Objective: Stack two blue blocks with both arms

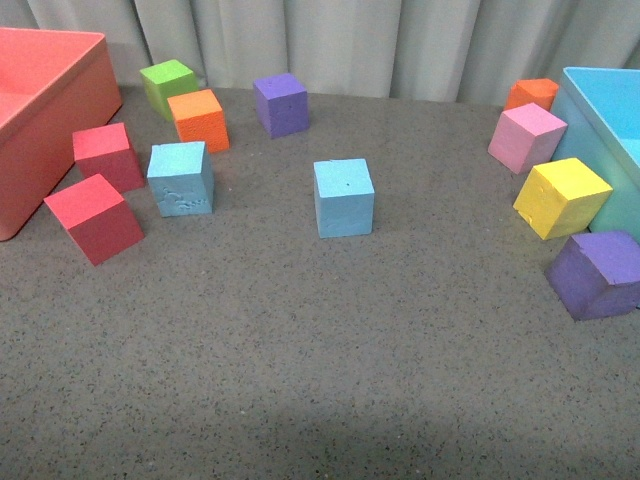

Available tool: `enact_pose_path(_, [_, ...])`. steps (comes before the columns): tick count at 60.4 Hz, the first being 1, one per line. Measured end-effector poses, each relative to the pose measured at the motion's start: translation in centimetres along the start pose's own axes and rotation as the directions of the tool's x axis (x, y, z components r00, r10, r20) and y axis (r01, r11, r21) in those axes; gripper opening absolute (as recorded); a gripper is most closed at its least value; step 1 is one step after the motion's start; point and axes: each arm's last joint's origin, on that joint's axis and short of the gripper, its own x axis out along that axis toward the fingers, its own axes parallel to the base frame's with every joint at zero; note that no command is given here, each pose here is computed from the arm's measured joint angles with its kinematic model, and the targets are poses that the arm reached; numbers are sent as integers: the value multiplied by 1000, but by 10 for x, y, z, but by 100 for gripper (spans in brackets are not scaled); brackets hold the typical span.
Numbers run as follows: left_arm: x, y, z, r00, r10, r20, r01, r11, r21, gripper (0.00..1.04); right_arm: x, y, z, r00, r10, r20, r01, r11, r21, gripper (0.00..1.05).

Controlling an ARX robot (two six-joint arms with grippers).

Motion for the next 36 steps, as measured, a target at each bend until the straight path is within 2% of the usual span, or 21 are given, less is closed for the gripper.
enact_pose_path(14, [0, 0, 0, 1000, 0, 0, 0, 1000, 0, 98, -6, 0, 0, 1000, 3, 19, -3, 1000, -1, 2])
enact_pose_path(19, [0, 0, 0, 1000, 0, 0, 0, 1000, 0, 98, -6, 0, 0, 1000, 3, 19, -3, 1000, 0, 15])
enact_pose_path(29, [0, 0, 0, 1000, 0, 0, 0, 1000, 0, 98, -6, 0, 0, 1000, 3, 20, -3, 1000, 0, 54])
enact_pose_path(36, [0, 0, 0, 1000, 0, 0, 0, 1000, 0, 98, -6, 0, 0, 1000, 3, 19, -3, 1000, 0, 73])
